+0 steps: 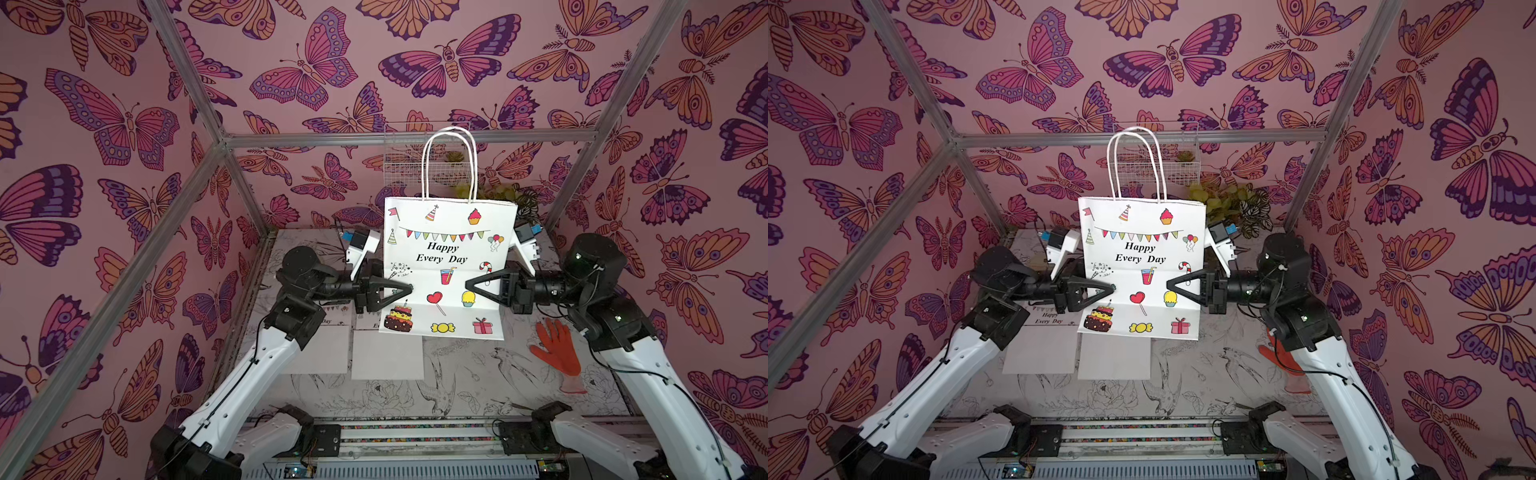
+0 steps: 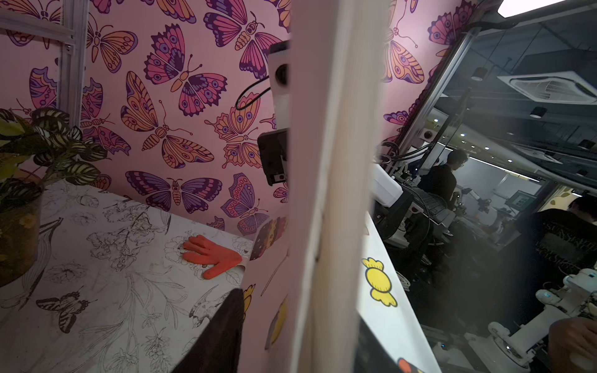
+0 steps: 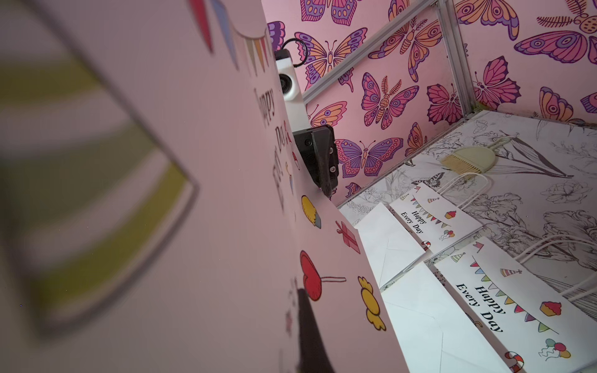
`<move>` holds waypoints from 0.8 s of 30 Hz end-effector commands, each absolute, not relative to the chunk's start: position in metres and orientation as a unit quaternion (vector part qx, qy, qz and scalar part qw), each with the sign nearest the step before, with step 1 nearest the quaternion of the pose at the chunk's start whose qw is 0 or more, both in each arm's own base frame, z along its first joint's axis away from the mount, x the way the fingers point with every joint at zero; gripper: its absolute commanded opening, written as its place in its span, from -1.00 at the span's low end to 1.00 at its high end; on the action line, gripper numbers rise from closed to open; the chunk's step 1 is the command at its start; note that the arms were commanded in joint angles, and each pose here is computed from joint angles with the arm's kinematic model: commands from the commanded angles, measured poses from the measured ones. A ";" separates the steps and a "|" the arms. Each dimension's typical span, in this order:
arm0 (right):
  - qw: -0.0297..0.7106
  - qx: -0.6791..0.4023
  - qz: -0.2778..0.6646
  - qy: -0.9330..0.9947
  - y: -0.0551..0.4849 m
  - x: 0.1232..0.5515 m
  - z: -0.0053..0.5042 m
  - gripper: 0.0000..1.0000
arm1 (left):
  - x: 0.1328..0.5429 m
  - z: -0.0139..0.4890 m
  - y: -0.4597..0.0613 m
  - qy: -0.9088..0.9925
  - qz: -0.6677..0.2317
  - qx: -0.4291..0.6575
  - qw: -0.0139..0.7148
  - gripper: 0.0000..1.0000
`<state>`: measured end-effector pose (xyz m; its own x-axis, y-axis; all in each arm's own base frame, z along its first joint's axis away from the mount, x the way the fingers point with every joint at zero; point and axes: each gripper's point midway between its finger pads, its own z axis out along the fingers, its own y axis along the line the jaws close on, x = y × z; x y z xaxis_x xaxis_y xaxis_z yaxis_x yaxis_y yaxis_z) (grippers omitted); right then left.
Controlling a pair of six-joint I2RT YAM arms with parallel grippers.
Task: Put away the paper bag
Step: Press the paper bag.
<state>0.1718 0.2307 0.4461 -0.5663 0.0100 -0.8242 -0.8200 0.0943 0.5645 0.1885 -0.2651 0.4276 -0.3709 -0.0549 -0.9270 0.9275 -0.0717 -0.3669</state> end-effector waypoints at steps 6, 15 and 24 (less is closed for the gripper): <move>0.338 -0.328 0.603 0.644 0.228 0.160 0.447 -1.00 | 0.181 0.435 -0.266 0.536 -0.618 0.414 0.399 -0.60; 0.348 -0.331 0.596 0.643 0.226 0.155 0.446 -0.88 | 0.180 0.433 -0.265 0.539 -0.613 0.416 0.401 -1.00; 0.367 -0.337 0.586 0.639 0.221 0.158 0.450 -0.45 | 0.186 0.428 -0.267 0.548 -0.609 0.412 0.398 -1.00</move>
<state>0.1657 0.2259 0.4404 -0.5497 -0.0042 -0.8354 -0.8314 0.0997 0.5466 0.1833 -0.2681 0.4199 -0.3753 -0.0171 -0.9267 0.9230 -0.0987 -0.3720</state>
